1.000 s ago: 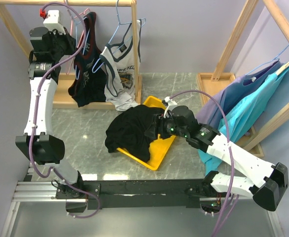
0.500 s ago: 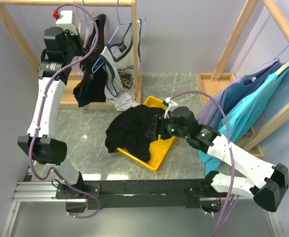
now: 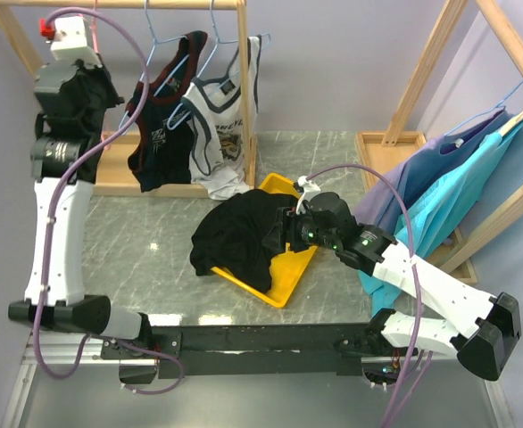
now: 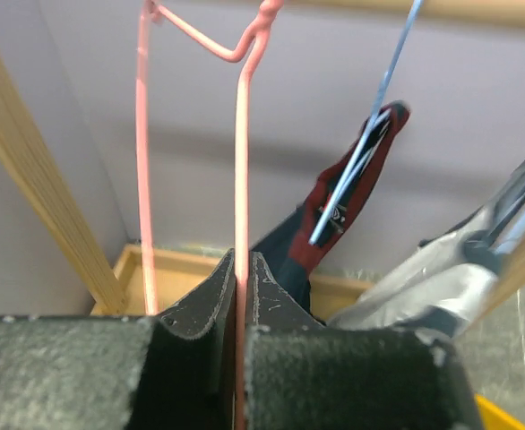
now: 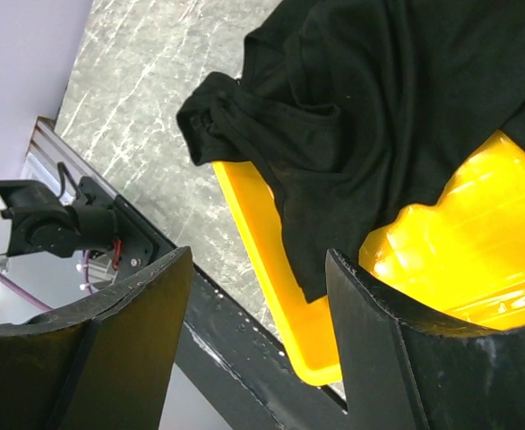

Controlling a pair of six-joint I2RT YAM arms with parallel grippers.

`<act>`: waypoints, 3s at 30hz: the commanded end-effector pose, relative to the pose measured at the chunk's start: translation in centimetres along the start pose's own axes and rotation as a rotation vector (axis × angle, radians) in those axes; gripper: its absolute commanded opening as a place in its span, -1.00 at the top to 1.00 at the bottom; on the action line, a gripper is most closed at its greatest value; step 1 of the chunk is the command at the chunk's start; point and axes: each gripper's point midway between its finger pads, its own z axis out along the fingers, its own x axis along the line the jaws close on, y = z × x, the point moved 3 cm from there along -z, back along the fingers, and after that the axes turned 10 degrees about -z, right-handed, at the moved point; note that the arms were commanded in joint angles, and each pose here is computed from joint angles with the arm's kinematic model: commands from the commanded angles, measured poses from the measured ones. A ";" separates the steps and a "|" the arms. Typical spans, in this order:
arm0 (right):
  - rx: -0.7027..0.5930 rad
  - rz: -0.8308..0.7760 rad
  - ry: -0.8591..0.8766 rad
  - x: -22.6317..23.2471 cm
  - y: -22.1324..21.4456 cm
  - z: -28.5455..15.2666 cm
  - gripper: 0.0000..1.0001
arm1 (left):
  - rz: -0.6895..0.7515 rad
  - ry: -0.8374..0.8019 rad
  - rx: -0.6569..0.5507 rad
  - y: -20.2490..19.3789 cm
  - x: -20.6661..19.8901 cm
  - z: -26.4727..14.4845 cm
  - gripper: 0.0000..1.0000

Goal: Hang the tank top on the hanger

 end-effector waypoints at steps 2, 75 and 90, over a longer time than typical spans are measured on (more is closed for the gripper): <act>-0.042 -0.031 0.007 0.7 1.7 -0.1 -0.38 | 0.007 -0.017 -0.094 2.9 -0.1 -1.3 0.98; 0.151 -0.061 -0.503 -12.5 4.1 15.3 0.53 | -0.184 -0.689 0.608 -21.4 -8.5 -21.9 0.98; 0.153 -0.067 -0.404 -4.1 -4.3 10.6 0.00 | -0.186 -0.691 0.653 -21.5 -7.6 -23.7 0.98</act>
